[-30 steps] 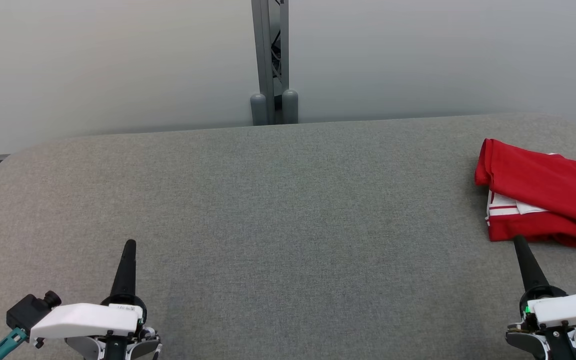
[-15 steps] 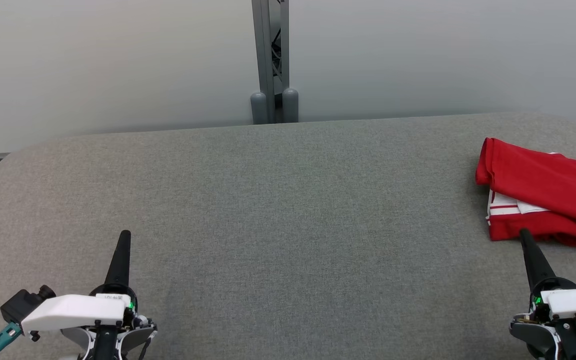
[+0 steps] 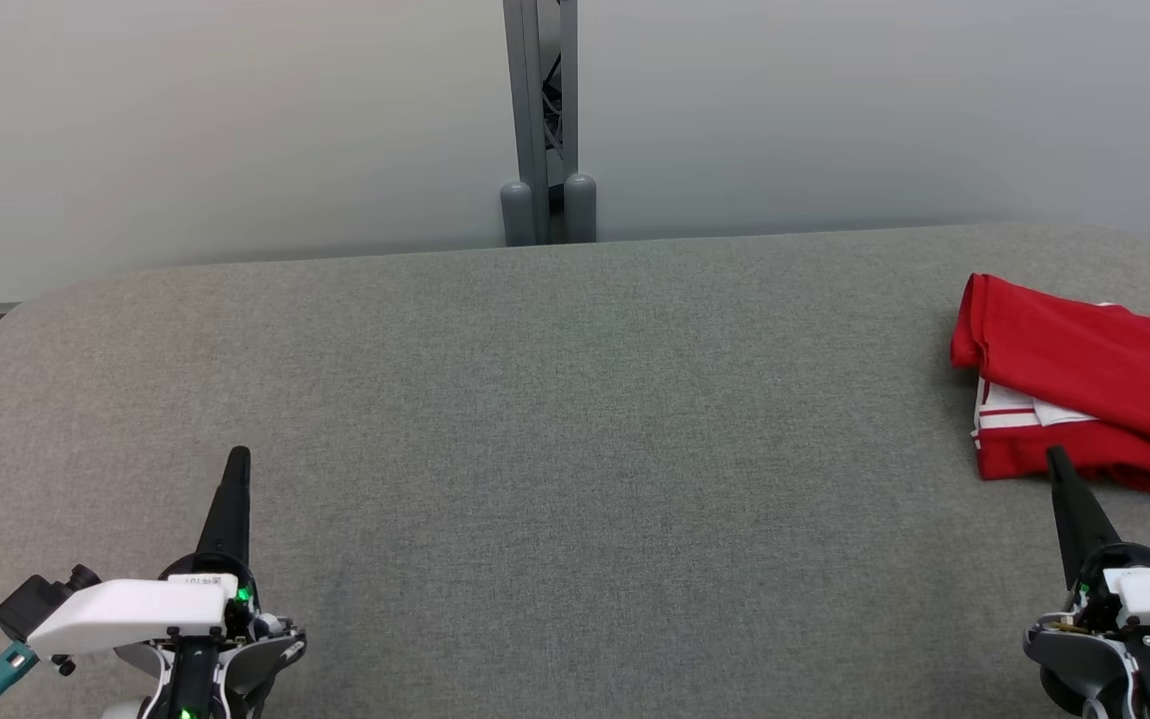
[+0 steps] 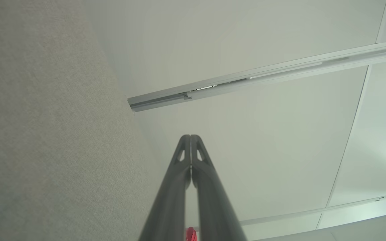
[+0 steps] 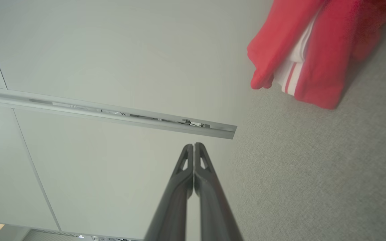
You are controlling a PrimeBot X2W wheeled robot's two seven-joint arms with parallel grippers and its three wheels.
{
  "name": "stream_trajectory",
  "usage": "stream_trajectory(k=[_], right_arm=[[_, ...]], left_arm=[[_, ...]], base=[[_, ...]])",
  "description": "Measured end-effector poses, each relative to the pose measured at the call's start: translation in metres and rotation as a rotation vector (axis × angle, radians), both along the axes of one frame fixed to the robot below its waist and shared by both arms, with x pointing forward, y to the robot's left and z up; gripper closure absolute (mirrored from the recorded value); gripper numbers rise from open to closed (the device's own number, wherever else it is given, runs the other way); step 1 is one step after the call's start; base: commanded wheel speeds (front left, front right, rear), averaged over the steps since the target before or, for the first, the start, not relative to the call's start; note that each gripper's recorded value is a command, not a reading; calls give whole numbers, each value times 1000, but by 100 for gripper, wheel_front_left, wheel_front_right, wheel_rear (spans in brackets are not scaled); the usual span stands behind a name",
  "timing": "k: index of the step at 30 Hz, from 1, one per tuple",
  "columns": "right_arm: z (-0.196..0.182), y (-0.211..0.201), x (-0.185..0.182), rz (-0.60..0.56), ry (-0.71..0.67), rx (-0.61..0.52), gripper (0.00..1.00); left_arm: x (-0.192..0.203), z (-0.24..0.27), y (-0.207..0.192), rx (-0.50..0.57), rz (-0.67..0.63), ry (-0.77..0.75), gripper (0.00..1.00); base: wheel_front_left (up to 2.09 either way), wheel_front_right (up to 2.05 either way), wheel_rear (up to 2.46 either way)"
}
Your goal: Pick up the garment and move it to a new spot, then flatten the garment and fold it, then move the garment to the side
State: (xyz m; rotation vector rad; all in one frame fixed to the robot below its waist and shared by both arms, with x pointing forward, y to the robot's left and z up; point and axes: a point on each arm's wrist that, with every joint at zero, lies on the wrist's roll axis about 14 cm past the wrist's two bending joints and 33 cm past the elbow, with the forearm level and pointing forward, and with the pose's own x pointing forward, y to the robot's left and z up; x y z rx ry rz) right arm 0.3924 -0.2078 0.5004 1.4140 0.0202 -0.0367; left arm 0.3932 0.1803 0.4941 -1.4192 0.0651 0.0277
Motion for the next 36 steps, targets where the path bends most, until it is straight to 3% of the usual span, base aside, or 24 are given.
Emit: stream_trajectory(k=[22,36], right_arm=[[6,-5,6,-3,-26,155,100],[6,-5,6,-5,-27,164,100]], left_arm=[[10,10,5,-151,12,-40,100],[10,11,5,-156,10,-43,100]], base=[[0,0,0],[0,0,0]])
